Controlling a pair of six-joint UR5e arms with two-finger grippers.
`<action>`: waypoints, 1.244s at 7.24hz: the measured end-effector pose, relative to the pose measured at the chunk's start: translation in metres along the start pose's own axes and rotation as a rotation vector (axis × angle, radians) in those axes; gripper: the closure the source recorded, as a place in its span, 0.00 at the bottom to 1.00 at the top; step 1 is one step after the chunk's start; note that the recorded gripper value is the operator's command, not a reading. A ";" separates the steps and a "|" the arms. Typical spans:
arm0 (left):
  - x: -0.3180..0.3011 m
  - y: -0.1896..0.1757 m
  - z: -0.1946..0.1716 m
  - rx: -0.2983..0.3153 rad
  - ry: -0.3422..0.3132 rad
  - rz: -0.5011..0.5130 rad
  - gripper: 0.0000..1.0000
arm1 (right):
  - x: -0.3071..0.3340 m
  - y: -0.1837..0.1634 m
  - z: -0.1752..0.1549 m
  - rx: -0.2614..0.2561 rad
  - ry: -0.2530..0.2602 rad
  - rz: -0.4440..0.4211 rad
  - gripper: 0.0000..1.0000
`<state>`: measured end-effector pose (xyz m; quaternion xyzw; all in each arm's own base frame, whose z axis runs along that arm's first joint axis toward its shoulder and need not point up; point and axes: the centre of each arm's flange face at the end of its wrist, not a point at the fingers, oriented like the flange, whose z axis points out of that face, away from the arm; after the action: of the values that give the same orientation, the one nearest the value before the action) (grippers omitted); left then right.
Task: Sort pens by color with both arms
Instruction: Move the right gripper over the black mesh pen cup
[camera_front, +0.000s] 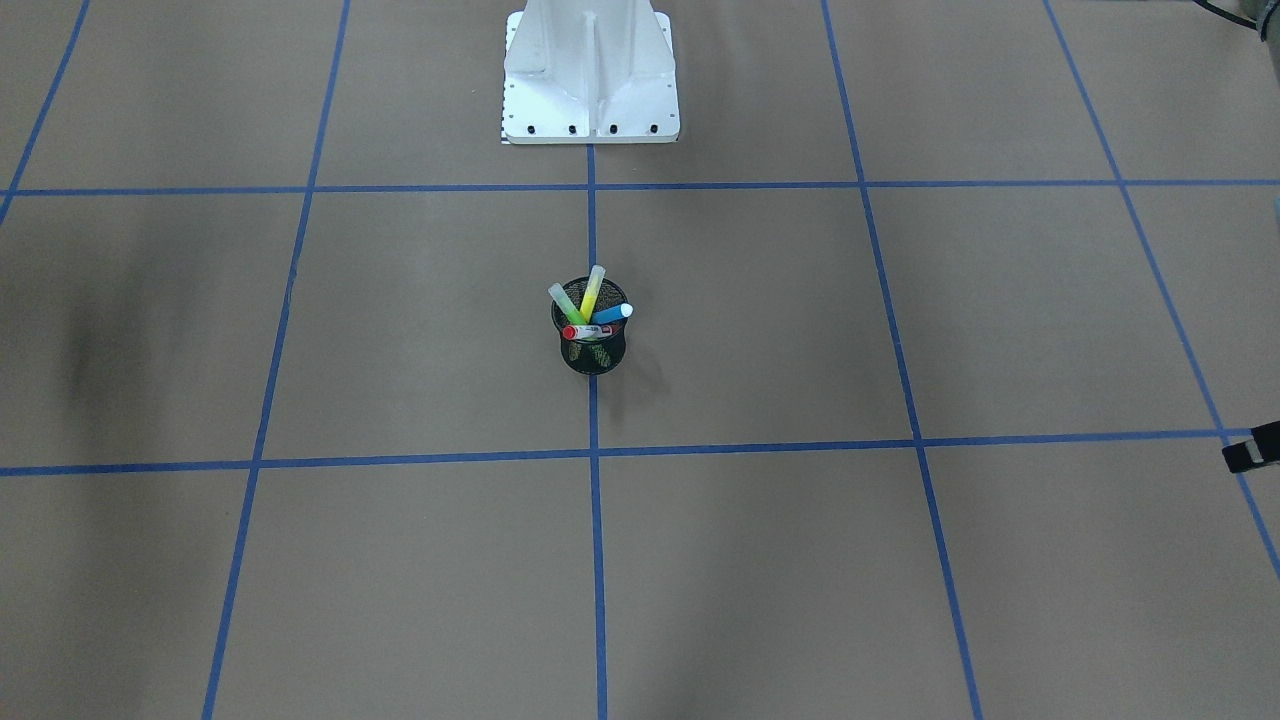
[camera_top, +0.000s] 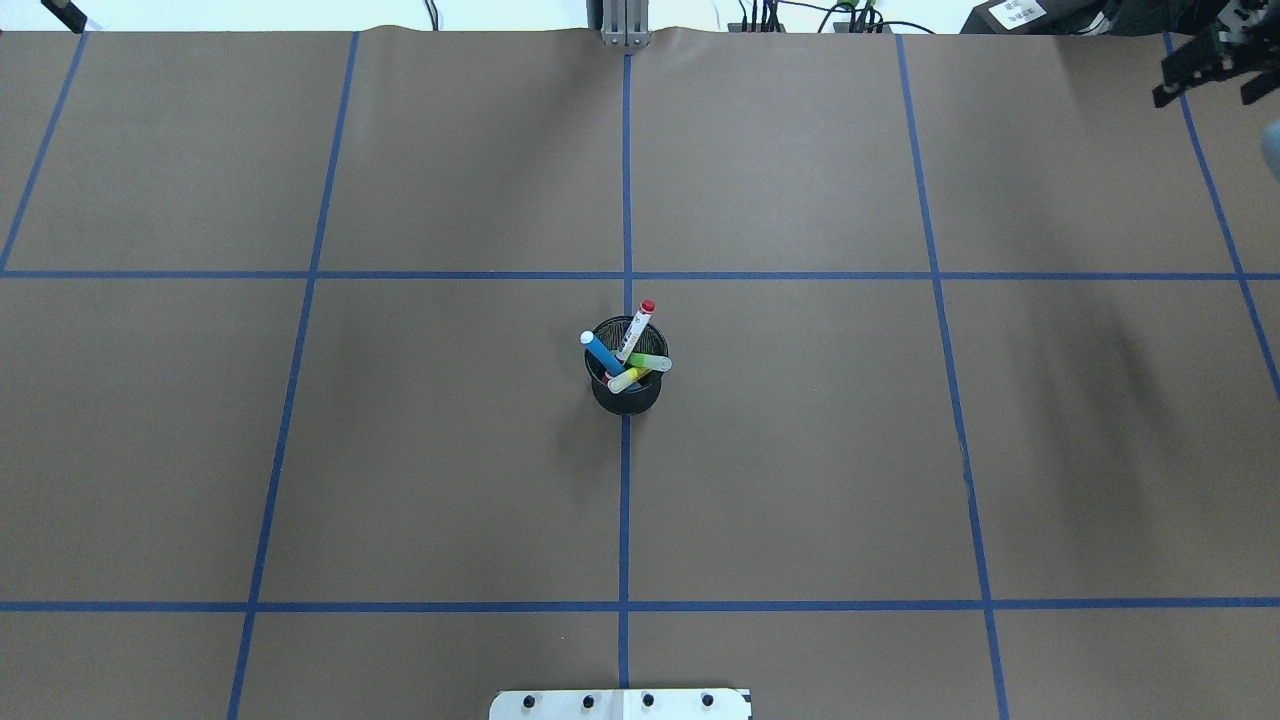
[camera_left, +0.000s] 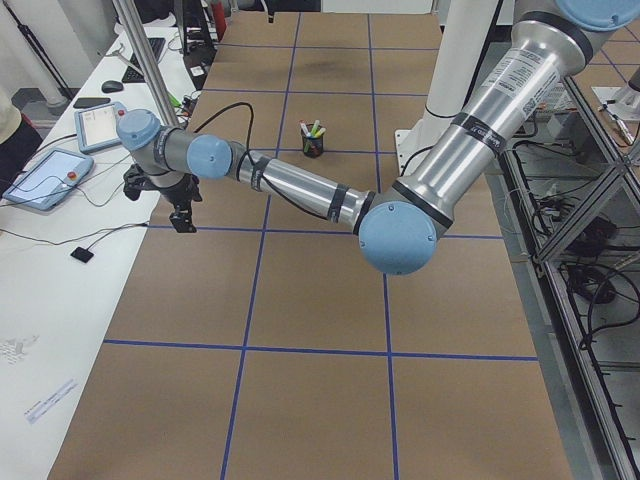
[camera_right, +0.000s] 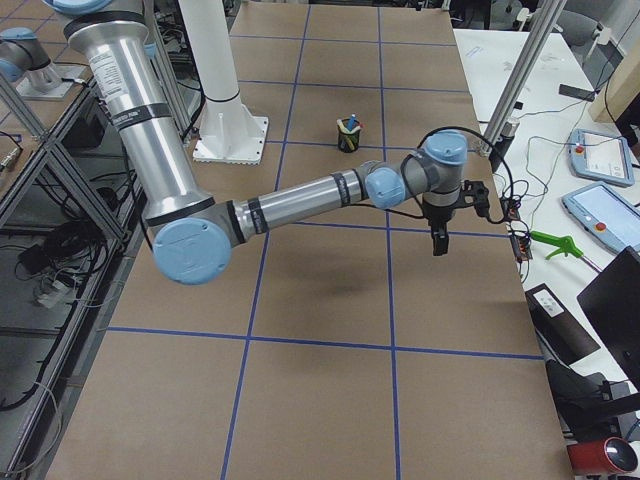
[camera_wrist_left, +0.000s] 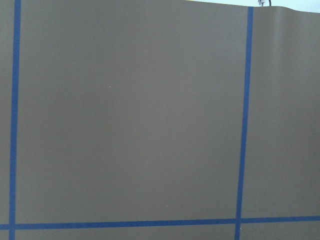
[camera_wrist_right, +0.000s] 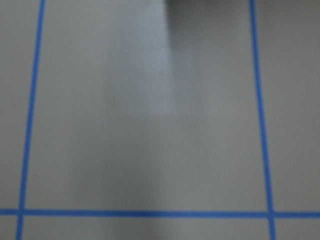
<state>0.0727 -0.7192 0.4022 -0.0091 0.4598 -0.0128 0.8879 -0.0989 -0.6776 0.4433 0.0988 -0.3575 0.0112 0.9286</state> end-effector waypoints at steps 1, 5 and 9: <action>0.015 0.006 0.004 -0.011 0.026 -0.001 0.00 | -0.052 -0.029 0.007 0.011 0.025 -0.056 0.00; 0.039 0.017 0.014 -0.026 0.047 -0.044 0.00 | -0.289 -0.011 -0.010 0.087 -0.083 -0.351 0.01; 0.010 0.018 0.017 -0.012 -0.002 -0.004 0.00 | -0.459 0.109 -0.041 0.214 -0.211 -0.579 0.10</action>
<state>0.0927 -0.7018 0.4040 -0.0153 0.4591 -0.0118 0.8882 -0.4231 -0.5403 0.1269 0.2940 -0.4056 -0.2261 0.8354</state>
